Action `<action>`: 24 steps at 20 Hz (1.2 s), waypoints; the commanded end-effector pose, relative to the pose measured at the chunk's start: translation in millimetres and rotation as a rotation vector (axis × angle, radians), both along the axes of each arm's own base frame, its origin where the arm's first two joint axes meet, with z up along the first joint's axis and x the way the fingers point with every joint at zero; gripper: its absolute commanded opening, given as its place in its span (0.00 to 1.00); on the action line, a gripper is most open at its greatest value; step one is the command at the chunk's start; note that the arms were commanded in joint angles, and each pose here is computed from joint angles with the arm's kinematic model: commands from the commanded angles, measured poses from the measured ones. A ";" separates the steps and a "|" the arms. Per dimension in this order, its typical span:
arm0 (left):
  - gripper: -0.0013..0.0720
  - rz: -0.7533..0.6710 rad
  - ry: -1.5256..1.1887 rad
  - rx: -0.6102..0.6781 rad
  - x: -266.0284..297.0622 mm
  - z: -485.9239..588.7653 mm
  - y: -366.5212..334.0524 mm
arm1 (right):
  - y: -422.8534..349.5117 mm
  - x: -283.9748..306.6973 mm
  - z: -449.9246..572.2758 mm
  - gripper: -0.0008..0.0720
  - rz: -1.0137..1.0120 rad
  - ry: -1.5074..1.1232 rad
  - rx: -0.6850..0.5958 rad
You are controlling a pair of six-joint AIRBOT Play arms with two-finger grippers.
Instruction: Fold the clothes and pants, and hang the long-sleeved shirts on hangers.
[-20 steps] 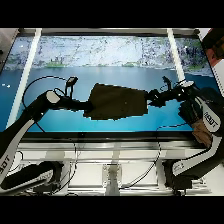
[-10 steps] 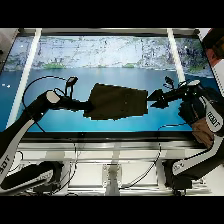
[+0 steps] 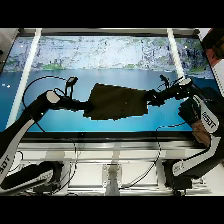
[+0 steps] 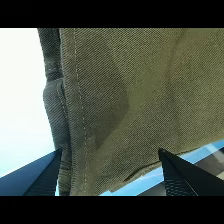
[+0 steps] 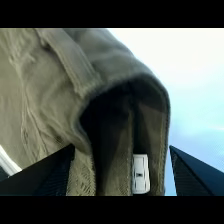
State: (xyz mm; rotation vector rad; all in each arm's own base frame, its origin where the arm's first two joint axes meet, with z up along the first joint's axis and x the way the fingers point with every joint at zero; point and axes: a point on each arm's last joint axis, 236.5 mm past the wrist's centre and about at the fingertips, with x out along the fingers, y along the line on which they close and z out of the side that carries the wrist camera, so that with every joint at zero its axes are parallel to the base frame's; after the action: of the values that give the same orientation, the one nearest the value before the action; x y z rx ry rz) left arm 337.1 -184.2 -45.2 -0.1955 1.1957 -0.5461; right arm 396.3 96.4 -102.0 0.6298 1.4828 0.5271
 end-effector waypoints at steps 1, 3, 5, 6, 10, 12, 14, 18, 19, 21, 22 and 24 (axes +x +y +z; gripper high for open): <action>0.96 0.001 0.000 0.000 0.3 -0.2 0.3 | 1.0 8.9 -4.0 0.89 -0.033 -0.017 -0.024; 0.96 0.002 0.000 0.000 0.5 -0.3 0.5 | 17.1 7.7 -1.0 0.85 -0.003 -0.027 -0.004; 0.96 0.003 -0.003 0.000 1.2 -0.1 0.5 | 39.0 2.9 1.3 0.85 0.061 -0.049 0.010; 0.96 0.003 -0.003 0.001 1.2 -0.1 0.5 | 52.3 1.2 4.2 0.83 0.091 -0.065 0.028; 0.96 0.003 -0.003 0.001 1.2 -0.1 0.5 | 101.4 0.5 23.9 0.76 0.159 -0.141 0.138; 0.96 0.003 -0.003 0.001 1.2 -0.1 0.5 | 118.4 3.4 35.6 0.46 0.175 -0.190 0.196; 0.96 0.003 -0.003 0.001 1.2 -0.1 0.5 | 124.6 10.0 46.4 0.11 0.137 -0.199 0.245; 0.95 0.005 -0.011 0.000 3.3 1.9 0.7 | 105.0 28.2 82.4 0.06 0.118 -0.272 0.265; 0.88 0.009 -0.022 -0.001 6.6 5.6 1.4 | 95.2 34.9 98.9 0.06 0.108 -0.303 0.271; 0.65 0.028 -0.067 -0.008 20.8 22.0 6.8 | 64.8 51.8 137.9 0.06 0.052 -0.381 0.262; 0.43 0.048 -0.103 -0.016 31.5 36.1 12.5 | 43.6 60.5 159.3 0.06 0.001 -0.424 0.249; 0.06 0.093 -0.195 -0.028 52.5 71.9 28.7 | -5.3 71.3 199.5 0.06 -0.102 -0.518 0.211</action>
State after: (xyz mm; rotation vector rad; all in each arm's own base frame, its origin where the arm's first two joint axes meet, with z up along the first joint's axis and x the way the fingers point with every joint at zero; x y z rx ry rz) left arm 368.3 -170.6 -7.6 -0.2090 1.0814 -0.5163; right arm 455.3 140.5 46.6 0.6510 1.0379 0.7946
